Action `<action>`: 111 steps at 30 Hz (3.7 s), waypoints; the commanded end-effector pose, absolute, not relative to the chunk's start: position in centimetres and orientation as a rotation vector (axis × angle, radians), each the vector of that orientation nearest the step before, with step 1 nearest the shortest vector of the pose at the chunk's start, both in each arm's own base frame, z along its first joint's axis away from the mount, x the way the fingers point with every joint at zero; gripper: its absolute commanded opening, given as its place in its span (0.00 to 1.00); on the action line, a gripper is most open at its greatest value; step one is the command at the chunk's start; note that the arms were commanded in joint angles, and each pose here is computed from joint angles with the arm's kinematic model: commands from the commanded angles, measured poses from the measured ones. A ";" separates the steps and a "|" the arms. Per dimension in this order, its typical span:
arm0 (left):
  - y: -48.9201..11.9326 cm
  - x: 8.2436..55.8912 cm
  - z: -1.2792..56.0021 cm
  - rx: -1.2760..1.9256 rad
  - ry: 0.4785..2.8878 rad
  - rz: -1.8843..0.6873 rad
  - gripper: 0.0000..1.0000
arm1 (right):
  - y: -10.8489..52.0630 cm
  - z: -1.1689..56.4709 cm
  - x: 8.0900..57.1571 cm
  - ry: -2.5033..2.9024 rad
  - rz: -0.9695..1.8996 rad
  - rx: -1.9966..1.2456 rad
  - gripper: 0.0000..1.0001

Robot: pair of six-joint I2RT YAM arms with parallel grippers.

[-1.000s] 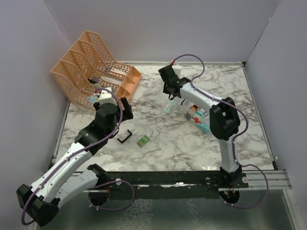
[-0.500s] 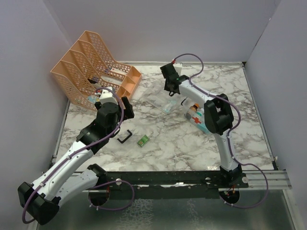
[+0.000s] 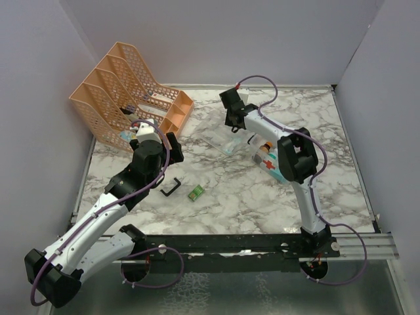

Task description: Organize the medicine kit

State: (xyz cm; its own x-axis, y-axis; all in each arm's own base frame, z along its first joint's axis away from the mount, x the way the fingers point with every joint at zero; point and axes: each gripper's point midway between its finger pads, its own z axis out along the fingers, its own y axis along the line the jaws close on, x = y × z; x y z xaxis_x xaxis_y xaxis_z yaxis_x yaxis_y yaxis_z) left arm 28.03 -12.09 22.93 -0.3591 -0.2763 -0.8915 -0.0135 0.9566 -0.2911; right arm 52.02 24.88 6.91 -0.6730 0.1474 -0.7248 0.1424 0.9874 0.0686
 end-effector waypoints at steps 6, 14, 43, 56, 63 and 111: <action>-11.9 28.3 22.9 -0.233 1.908 -0.269 0.92 | 24.1 5.1 52.3 2.357 -0.023 0.213 0.23; -11.8 28.4 22.8 -0.232 1.911 -0.264 0.92 | 24.9 4.8 51.6 2.395 0.037 0.173 0.30; -13.9 28.4 22.2 -0.130 1.971 -0.322 0.92 | 24.8 15.1 46.3 2.332 0.203 0.037 0.59; -12.0 28.2 24.3 -0.180 1.909 -0.264 0.92 | 31.2 14.5 32.1 2.326 0.493 -0.405 0.73; -9.3 27.6 25.9 -0.291 1.819 -0.202 0.92 | 33.3 11.8 25.3 2.328 0.623 -0.605 0.80; -7.2 26.4 27.8 -0.375 1.719 -0.211 0.92 | 39.4 0.6 20.6 2.403 0.290 -0.863 0.61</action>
State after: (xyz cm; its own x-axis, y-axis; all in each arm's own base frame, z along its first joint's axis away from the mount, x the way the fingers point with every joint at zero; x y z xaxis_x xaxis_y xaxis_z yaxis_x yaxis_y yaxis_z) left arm 26.28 -7.21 27.56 -0.1590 -0.3560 -0.9209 -0.1321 0.9320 -0.3375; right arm 21.28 40.53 2.10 -0.5958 -0.5255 -0.6073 -0.6715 0.7408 0.0178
